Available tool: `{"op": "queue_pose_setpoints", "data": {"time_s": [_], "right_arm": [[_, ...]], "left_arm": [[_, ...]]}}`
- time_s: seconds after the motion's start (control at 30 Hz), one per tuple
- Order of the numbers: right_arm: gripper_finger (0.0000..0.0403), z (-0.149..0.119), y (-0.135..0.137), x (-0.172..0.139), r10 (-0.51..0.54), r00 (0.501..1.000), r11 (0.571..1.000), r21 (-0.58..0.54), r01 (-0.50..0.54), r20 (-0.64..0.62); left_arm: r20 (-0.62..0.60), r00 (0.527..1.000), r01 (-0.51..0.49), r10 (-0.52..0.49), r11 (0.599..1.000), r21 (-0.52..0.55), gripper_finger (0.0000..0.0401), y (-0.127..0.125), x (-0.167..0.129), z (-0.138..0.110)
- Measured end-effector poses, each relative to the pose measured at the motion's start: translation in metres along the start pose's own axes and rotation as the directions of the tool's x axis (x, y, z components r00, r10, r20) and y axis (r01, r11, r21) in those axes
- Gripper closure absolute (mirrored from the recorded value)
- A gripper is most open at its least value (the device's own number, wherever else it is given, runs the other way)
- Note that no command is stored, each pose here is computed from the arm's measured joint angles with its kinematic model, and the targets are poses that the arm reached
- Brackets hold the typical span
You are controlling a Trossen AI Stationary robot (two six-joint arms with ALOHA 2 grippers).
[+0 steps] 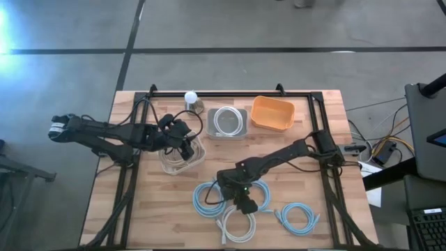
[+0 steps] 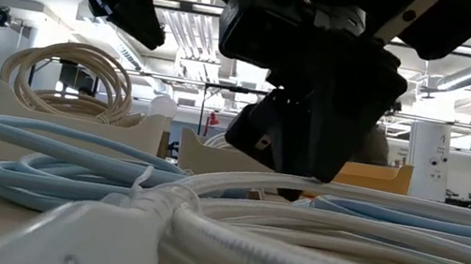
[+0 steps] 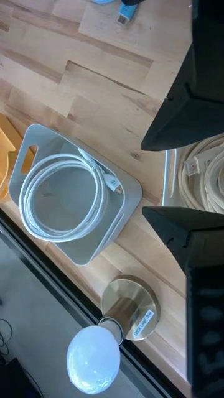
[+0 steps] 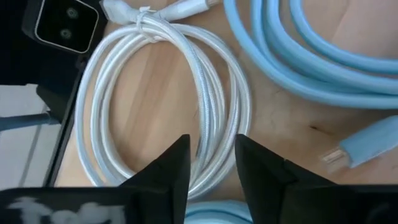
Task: Sort HDMI cables
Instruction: Put the white HDMI cable into the gray bin
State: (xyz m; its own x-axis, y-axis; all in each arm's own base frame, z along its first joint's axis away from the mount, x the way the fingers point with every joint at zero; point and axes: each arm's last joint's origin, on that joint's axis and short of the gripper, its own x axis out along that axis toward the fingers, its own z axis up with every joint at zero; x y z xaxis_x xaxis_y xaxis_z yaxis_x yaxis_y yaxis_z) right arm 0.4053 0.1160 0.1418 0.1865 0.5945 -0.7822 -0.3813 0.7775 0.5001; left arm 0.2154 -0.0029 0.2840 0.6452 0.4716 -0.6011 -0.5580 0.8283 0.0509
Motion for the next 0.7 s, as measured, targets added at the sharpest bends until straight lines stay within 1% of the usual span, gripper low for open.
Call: {"op": "queue_pose_setpoints", "data": {"time_s": [0.07, 0.17, 0.3, 0.43, 0.7], "right_arm": [[0.0279, 0.000, -0.001, 0.001, -0.016, 1.000, 1.000, -0.001, 0.016, -0.001], [0.0288, -0.003, -0.005, 0.007, -0.010, 1.000, 1.000, 0.012, 0.011, -0.017], [0.0302, -0.006, -0.010, 0.017, 0.059, 0.998, 0.998, 0.028, -0.058, -0.034], [0.0316, -0.006, -0.014, 0.019, 0.072, 0.997, 0.997, 0.026, -0.071, -0.029], [0.0387, -0.006, -0.023, 0.013, 0.051, 0.999, 0.998, 0.024, -0.050, -0.015]], "left_arm": [[0.000, 1.000, 0.000, 0.000, 1.000, 0.000, 0.0240, 0.000, 0.000, 0.000], [0.000, 1.000, 0.000, 0.000, 1.000, 0.001, 0.0240, 0.000, 0.000, 0.000], [0.000, 1.000, 0.000, 0.000, 1.000, 0.001, 0.0240, 0.000, 0.000, 0.000], [-0.001, 1.000, 0.000, 0.000, 1.000, 0.002, 0.0240, 0.000, 0.000, 0.000], [0.000, 1.000, -0.001, 0.001, 1.000, 0.002, 0.0240, 0.000, 0.000, 0.000]]}}
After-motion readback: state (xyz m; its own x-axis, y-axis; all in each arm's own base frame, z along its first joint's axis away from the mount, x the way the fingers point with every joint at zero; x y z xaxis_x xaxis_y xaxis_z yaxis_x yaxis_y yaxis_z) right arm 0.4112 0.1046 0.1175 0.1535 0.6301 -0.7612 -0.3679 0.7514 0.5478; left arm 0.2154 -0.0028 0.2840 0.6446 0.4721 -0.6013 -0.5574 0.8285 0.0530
